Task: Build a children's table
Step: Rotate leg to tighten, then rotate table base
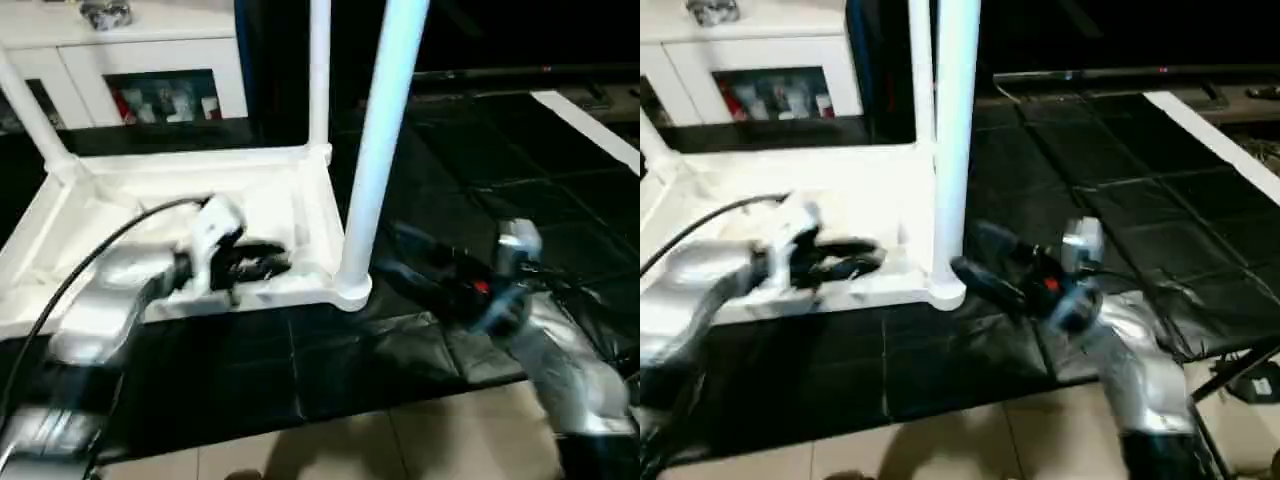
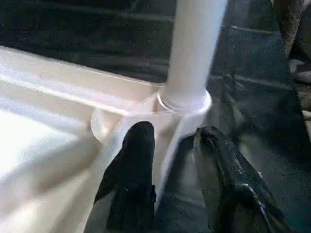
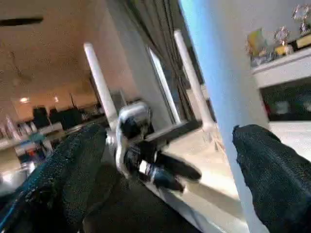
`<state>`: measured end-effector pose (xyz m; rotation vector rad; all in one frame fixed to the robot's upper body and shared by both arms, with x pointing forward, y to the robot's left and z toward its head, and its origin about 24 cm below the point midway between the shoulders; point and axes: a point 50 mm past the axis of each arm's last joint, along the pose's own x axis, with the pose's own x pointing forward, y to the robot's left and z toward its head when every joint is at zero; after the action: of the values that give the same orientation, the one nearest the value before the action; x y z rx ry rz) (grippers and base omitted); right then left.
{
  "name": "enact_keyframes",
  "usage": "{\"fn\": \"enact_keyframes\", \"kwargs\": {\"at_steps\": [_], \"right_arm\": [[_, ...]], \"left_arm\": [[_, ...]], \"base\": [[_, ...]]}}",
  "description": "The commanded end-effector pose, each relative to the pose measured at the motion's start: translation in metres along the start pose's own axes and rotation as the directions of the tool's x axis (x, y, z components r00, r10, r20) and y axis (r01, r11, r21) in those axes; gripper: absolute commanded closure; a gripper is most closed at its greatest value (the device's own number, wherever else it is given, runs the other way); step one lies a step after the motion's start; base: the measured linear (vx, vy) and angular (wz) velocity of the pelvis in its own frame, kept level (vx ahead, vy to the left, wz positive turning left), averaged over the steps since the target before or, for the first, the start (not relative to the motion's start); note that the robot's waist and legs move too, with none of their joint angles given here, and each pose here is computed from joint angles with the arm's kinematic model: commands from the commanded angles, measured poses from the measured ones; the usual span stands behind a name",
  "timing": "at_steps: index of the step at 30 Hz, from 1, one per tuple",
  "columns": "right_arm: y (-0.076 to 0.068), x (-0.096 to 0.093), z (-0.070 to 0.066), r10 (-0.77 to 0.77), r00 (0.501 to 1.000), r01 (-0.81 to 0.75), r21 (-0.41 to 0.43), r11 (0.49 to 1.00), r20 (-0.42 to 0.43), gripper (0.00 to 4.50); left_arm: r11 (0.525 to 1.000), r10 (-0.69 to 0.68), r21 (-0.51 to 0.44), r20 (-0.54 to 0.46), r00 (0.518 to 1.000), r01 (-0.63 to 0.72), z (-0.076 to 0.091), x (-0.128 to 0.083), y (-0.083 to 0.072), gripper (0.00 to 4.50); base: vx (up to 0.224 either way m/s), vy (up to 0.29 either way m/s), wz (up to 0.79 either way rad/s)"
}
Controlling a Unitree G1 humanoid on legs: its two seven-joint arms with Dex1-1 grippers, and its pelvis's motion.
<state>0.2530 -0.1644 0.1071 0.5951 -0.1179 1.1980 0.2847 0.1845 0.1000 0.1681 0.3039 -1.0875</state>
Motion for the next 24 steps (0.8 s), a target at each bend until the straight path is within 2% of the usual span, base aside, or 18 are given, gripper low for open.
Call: {"fn": "enact_keyframes", "kwargs": {"at_steps": [1,2,7,11,24], "right_arm": [[0.006,0.002,0.008,0.036,0.999,-0.036,-0.001,0.999,0.030,0.00],[0.010,0.002,0.011,0.059,0.997,-0.060,0.021,0.998,0.047,0.00],[0.013,0.001,0.012,0.074,0.995,-0.078,0.056,0.995,0.063,0.00],[0.018,0.002,0.014,0.101,0.991,-0.111,0.116,0.987,0.089,0.00],[0.016,0.000,0.009,0.081,0.996,-0.084,0.122,0.989,0.028,0.00]], "left_arm": [[1.000,-0.004,0.006,0.017,1.000,0.003,0.007,-0.003,-0.003,2.97],[1.000,-0.001,-0.013,0.019,1.000,0.002,0.005,-0.008,-0.010,2.97],[0.998,0.020,-0.053,0.021,1.000,-0.018,0.000,-0.015,-0.018,2.97],[0.995,0.036,-0.089,-0.005,0.999,-0.036,-0.004,-0.023,-0.025,2.97],[0.992,0.086,-0.093,-0.045,0.995,-0.089,-0.006,-0.024,-0.028,2.97]], "base": [[0.000,0.000,0.00],[0.000,0.000,0.00],[0.000,0.000,0.00],[0.000,0.000,0.00],[0.000,0.000,0.00]]}}
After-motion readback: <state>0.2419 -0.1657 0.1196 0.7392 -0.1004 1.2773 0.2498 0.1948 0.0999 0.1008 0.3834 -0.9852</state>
